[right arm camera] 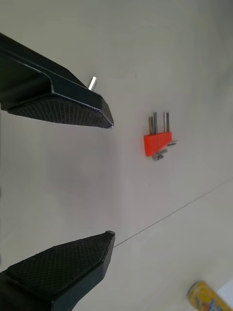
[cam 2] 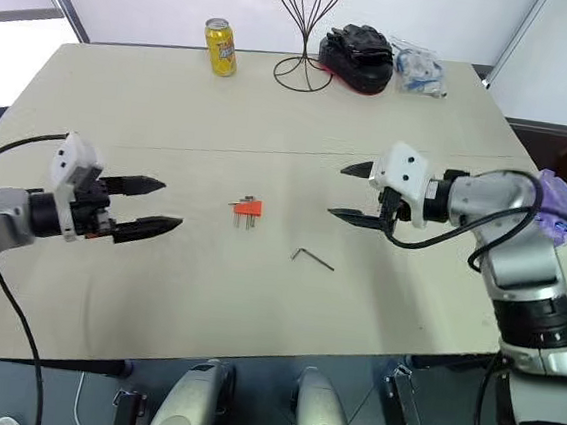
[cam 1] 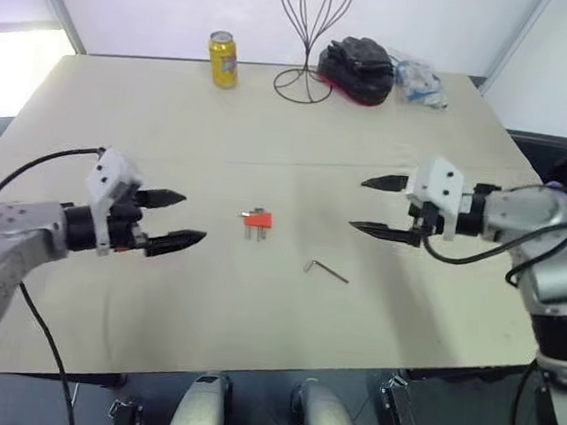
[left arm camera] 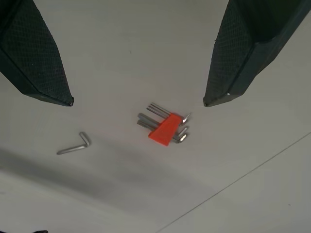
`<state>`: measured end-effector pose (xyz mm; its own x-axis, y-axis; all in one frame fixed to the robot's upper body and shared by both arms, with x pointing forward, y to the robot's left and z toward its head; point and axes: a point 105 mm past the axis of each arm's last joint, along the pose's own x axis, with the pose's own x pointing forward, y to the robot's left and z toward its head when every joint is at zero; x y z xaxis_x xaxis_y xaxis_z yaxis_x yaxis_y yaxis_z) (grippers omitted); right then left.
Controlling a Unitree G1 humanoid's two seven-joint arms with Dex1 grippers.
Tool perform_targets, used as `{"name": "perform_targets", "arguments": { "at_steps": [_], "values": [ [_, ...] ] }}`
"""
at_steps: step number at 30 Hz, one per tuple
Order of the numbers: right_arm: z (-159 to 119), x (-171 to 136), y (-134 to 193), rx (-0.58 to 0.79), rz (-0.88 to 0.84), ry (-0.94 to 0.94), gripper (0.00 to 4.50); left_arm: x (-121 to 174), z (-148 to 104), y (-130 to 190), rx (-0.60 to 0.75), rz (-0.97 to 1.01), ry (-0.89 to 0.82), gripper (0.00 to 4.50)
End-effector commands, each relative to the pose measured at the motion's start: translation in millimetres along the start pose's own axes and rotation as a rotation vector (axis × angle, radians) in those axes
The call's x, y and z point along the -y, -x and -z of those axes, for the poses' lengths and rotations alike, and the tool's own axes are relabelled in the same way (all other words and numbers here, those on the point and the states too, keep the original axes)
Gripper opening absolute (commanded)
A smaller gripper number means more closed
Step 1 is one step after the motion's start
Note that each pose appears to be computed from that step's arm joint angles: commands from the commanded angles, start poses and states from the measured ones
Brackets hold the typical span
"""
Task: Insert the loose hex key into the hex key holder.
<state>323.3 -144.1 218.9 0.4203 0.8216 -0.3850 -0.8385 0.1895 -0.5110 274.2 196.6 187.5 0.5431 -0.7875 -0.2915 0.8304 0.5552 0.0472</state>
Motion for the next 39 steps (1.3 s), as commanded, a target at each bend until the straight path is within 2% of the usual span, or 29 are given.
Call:
{"name": "perform_targets", "arguments": {
  "at_steps": [1, 32, 39],
  "values": [
    [-13, 6, 0, 0.035, -0.012, 0.057, 3.51, 5, -7, 9, 0.005, 0.036, -0.019, 4.49],
    [-17, 6, -16, 0.082, -0.058, 0.051, 3.51, 6, -11, 10, 0.012, 0.015, -0.038, 4.49],
    [-14, -7, -73, 0.133, -0.192, 0.018, 3.51, 8, -11, 6, 0.053, -0.024, -0.009, 4.49]
  ]
}}
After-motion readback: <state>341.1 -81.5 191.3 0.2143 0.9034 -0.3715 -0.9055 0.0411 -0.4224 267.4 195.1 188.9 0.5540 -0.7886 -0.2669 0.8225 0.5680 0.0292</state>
